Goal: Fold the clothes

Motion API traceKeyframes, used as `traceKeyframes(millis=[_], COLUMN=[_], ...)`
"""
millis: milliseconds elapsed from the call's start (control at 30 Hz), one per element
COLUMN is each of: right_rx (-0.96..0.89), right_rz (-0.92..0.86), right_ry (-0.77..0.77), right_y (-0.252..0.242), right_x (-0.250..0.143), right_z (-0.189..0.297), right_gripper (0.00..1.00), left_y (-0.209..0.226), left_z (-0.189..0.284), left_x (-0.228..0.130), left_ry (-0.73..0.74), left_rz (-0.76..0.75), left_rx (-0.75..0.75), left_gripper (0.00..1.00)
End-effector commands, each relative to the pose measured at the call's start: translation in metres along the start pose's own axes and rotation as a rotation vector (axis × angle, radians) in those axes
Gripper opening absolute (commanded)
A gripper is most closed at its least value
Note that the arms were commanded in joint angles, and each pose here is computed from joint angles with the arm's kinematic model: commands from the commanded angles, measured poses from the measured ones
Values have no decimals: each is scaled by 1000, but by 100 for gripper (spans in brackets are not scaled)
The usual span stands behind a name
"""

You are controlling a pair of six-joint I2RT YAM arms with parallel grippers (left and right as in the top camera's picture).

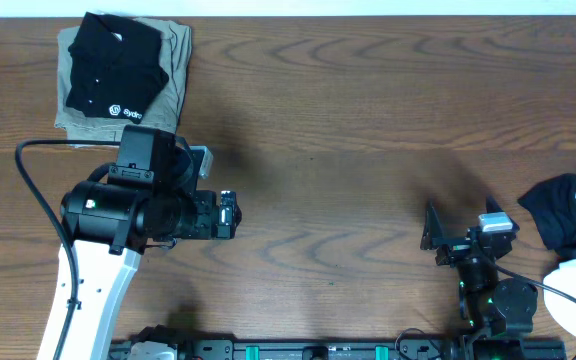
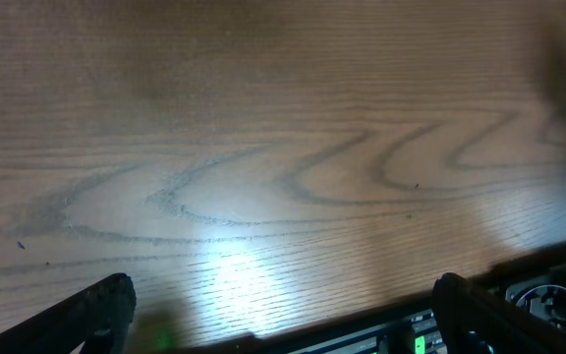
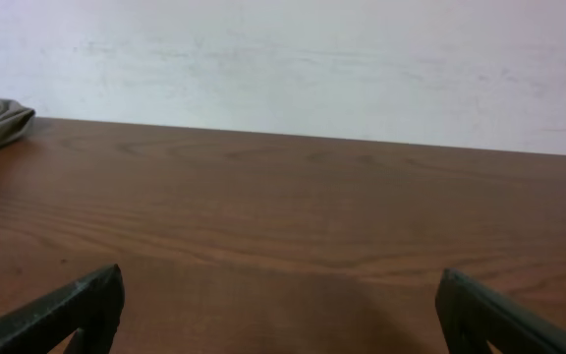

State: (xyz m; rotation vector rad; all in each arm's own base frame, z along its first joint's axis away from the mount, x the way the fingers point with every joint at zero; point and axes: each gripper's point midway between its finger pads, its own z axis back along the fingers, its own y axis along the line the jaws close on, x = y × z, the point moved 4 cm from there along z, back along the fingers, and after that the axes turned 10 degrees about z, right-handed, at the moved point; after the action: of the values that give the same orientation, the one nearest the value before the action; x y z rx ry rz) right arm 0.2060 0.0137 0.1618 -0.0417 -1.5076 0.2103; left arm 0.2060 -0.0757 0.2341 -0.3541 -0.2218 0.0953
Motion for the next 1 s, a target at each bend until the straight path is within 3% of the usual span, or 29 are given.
traceKeyframes(millis=[0, 267, 400, 733, 967], right_rx=[-15, -15, -15, -15, -15], right_rz=[17, 17, 17, 17, 17], right_ry=[3, 3, 3, 3, 3], right_y=[-2, -2, -2, -2, -2], right_x=[-1, -1, -1, -1, -1], right_z=[0, 0, 0, 0, 0], right_gripper=[99, 99, 99, 99, 99], left_y=[-2, -2, -3, 2, 0], left_z=[-1, -1, 8, 1, -10], left_x=[-1, -1, 2, -5, 4], left_ry=[7, 6, -66, -488, -886], left_rz=[7, 6, -13, -170, -304], left_rx=[-12, -11, -17, -152, -304], left_gripper=[98, 98, 98, 98, 98])
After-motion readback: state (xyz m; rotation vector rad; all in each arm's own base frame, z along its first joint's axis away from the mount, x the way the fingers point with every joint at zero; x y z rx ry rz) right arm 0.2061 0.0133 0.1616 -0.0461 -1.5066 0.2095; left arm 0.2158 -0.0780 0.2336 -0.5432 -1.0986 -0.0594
